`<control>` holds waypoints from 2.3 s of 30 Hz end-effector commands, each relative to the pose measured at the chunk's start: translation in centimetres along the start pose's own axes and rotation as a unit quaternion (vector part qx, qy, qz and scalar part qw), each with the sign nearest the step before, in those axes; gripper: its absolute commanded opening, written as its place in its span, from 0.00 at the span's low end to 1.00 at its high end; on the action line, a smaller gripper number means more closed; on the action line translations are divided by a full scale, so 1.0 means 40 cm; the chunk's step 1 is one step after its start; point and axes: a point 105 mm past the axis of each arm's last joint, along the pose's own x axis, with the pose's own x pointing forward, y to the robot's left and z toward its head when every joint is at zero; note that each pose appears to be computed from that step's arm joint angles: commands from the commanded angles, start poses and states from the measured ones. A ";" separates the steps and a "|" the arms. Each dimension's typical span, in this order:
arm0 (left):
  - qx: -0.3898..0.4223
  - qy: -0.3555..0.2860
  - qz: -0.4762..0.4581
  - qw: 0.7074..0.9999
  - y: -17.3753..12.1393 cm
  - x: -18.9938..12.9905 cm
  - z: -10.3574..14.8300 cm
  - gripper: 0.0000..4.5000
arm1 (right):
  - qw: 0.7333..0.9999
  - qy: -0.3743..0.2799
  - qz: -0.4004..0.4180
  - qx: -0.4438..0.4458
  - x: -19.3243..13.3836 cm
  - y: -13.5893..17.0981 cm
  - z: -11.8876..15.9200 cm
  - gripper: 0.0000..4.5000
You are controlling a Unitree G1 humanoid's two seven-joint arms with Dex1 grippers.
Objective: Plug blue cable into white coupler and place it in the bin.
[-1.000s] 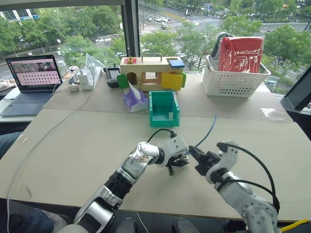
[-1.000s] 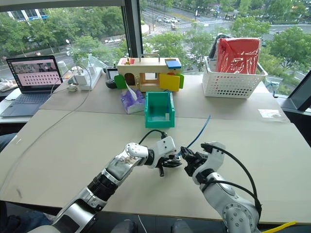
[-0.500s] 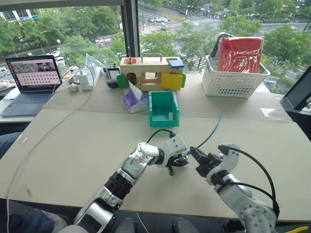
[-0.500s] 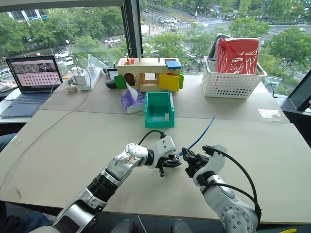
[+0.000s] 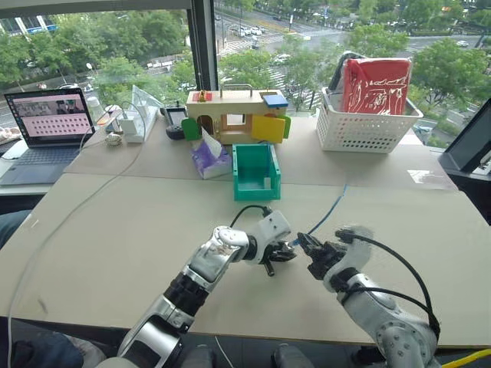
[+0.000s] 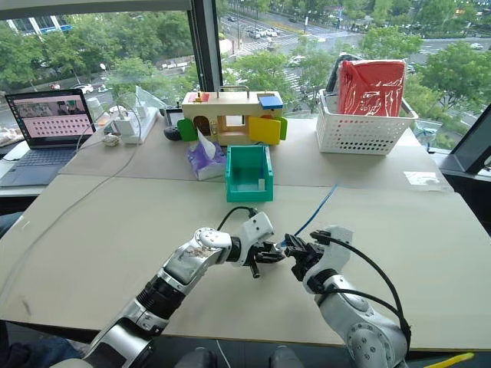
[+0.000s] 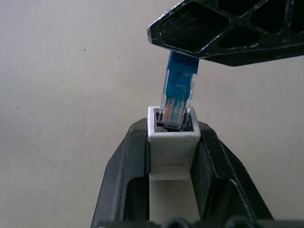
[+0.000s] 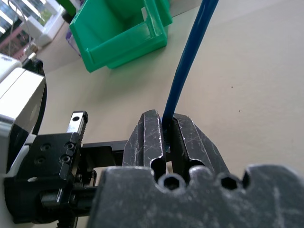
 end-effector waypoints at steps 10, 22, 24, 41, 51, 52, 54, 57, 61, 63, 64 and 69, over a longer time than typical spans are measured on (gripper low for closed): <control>-0.033 0.074 0.012 0.997 0.012 0.007 -0.023 0.15 | 0.995 0.072 0.022 -0.071 -0.007 0.034 -0.061 0.00; -0.049 0.057 0.008 0.997 0.008 0.025 0.012 0.15 | 0.990 0.125 0.047 0.035 -0.023 0.049 -0.128 0.00; -0.057 0.056 0.001 0.997 -0.008 0.025 0.008 0.15 | 0.987 0.143 0.046 0.051 -0.027 0.042 -0.147 0.00; -0.083 0.049 0.020 0.995 -0.007 -0.007 -0.004 0.15 | 0.969 0.242 0.048 -0.030 -0.013 -0.015 -0.266 0.00; -0.080 0.040 0.025 0.996 -0.003 -0.014 -0.001 0.15 | 0.975 0.208 0.060 -0.041 0.005 -0.023 -0.233 0.00; -0.083 0.033 0.013 0.996 -0.007 -0.019 0.000 0.26 | 0.980 0.188 0.061 -0.038 0.008 -0.025 -0.202 0.00; -0.086 0.021 -0.001 0.996 -0.011 -0.032 0.003 0.44 | 0.986 0.151 0.065 -0.027 0.009 -0.026 -0.147 0.00; -0.077 0.005 0.002 0.997 0.005 -0.055 0.003 0.71 | 0.993 0.098 0.069 0.006 0.006 -0.026 -0.061 0.00; -0.070 -0.039 -0.013 0.997 0.022 -0.100 0.007 0.99 | 0.996 0.033 0.074 0.032 -0.006 -0.028 0.059 0.00; -0.073 -0.065 -0.004 0.995 0.043 -0.127 0.009 0.99 | 0.997 0.010 0.072 0.032 -0.010 -0.033 0.109 0.00; -0.069 -0.085 0.001 0.994 0.058 -0.159 0.009 0.99 | 0.996 -0.014 0.081 0.023 -0.002 -0.027 0.163 0.00; -0.054 -0.123 0.040 0.990 0.099 -0.237 0.007 0.99 | 0.988 -0.050 0.144 -0.024 0.077 0.056 0.313 0.00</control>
